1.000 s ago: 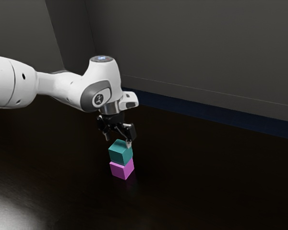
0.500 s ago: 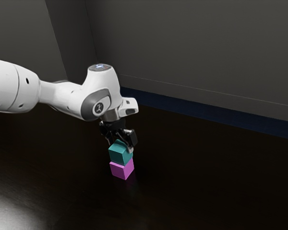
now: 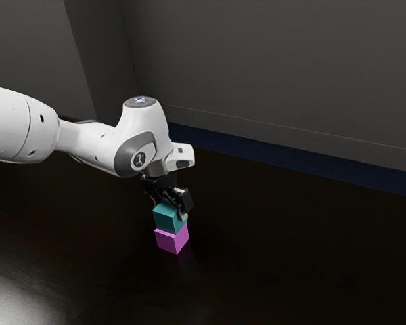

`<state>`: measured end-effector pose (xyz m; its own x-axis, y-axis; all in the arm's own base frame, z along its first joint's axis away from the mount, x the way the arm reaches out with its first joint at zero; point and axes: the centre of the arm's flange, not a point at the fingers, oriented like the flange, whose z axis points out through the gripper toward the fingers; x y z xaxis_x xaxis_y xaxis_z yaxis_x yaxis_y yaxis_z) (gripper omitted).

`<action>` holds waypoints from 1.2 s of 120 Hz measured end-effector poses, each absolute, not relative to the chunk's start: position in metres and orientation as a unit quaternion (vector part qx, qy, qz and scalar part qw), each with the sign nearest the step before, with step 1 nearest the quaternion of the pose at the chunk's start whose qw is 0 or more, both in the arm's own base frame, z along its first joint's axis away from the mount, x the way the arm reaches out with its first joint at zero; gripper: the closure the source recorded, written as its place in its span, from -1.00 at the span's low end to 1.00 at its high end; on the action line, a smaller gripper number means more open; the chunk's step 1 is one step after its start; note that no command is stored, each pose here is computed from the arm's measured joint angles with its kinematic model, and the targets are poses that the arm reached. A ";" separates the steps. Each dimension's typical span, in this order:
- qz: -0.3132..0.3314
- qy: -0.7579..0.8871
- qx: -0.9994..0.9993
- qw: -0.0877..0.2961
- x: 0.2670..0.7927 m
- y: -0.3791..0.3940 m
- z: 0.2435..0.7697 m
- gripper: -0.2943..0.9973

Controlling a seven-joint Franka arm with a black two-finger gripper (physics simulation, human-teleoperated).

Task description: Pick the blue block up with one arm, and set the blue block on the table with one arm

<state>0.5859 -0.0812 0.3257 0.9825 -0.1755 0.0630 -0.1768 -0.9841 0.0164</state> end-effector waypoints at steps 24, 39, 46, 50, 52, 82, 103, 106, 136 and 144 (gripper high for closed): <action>0.028 -0.100 0.995 0.013 0.586 -0.081 0.318 -0.54; 0.026 -0.104 0.994 0.015 0.586 -0.081 0.315 -0.54; 0.028 -0.106 0.994 0.015 0.586 -0.081 0.318 -0.54; 0.030 -0.107 0.994 0.015 0.586 -0.080 0.320 -0.54; 0.030 -0.107 0.994 0.015 0.586 -0.080 0.320 -0.54; 0.029 -0.114 0.993 0.016 0.586 -0.080 0.320 -0.29; 0.029 -0.117 0.993 0.015 0.586 -0.079 0.321 -0.17; 0.030 -0.117 0.993 0.014 0.586 -0.079 0.321 -0.15; 0.047 -0.126 0.991 0.016 0.589 -0.088 0.342 -0.02; 0.067 -0.150 0.986 0.021 0.606 -0.119 0.355 -0.02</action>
